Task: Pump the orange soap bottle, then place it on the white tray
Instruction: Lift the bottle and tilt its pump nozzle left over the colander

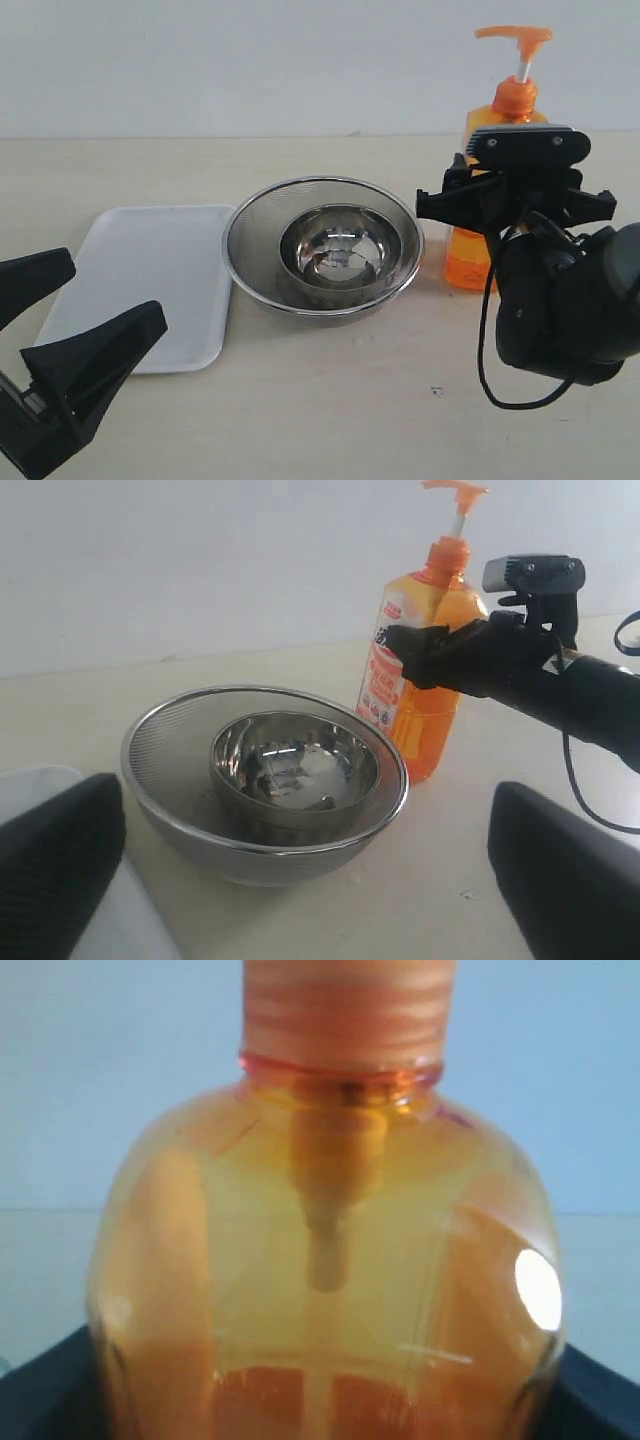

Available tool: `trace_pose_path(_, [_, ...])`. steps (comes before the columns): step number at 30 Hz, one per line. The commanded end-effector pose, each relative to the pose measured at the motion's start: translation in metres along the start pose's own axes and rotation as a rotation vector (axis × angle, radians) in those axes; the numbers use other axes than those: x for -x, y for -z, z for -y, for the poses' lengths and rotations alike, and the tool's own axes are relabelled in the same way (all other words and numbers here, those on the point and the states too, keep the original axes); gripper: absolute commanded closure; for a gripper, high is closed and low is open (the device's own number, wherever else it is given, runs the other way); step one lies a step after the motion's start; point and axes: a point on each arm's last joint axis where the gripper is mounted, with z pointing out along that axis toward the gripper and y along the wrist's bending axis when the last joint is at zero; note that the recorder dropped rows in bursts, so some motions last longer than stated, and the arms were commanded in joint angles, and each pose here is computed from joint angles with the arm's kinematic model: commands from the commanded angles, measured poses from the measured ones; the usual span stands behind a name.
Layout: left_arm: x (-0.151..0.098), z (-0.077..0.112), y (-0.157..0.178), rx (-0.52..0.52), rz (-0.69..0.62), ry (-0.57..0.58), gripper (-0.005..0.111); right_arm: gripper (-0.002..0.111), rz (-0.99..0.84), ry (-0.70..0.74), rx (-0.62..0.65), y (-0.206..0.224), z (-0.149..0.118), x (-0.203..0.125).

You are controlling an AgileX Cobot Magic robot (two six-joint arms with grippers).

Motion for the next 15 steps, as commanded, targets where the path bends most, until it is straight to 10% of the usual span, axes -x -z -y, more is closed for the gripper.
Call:
trace_pose_path(1, [0.0, 0.0, 0.001, -0.004, 0.004, 0.004, 0.016, 0.108, 0.007, 0.201, 0.035, -0.001, -0.002, 0.001])
trace_pose_path(15, [0.0, 0.0, 0.001, -0.004, 0.004, 0.004, 0.016, 0.108, -0.014, 0.331, 0.092, 0.011, -0.012, 0.019])
